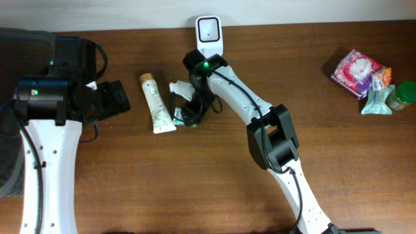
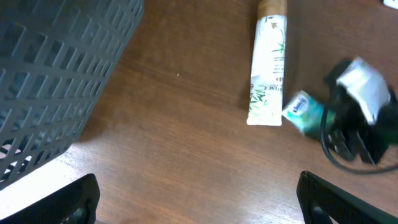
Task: Scan the item barcode
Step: 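Reach the right gripper to the blue-green small pack and grasp it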
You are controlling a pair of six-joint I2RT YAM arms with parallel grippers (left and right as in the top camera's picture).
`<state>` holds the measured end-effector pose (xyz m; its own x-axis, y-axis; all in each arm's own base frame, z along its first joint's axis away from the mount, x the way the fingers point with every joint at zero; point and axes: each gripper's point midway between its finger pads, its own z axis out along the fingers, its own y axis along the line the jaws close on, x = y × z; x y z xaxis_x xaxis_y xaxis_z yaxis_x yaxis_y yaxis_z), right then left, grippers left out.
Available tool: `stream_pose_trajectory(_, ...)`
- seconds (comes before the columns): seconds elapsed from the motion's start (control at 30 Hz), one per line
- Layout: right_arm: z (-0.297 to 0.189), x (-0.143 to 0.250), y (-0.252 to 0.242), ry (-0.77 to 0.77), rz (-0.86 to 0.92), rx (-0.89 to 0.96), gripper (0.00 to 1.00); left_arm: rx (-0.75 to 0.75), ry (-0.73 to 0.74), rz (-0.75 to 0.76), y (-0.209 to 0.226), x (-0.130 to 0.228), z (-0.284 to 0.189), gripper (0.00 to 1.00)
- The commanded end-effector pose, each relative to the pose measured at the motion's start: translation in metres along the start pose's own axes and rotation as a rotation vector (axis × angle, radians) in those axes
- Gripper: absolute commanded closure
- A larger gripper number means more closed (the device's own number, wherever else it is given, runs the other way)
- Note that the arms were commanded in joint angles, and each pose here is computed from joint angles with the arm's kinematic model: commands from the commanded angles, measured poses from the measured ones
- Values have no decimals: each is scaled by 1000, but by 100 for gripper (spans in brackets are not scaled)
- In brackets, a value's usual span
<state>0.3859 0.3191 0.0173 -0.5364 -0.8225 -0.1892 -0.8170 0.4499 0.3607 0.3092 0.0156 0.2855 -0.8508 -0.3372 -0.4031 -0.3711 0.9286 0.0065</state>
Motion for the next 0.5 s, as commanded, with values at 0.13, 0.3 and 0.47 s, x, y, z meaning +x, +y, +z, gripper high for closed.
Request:
stream_pose_trajectory(0.13, -79, -15, -8, -105, 240, 191, 37, 1, -17, -18, 2, -2, -5, 1)
stream_pose_trajectory(0.3, -22, -2, -13, -79, 459, -10, 45, 1, -17, -18, 2, -2, -5, 1)
stream_pose_trajectory(0.47, 36, 13, -19, -90, 579, -85, 61, 1, -17, -18, 2, -2, -5, 1)
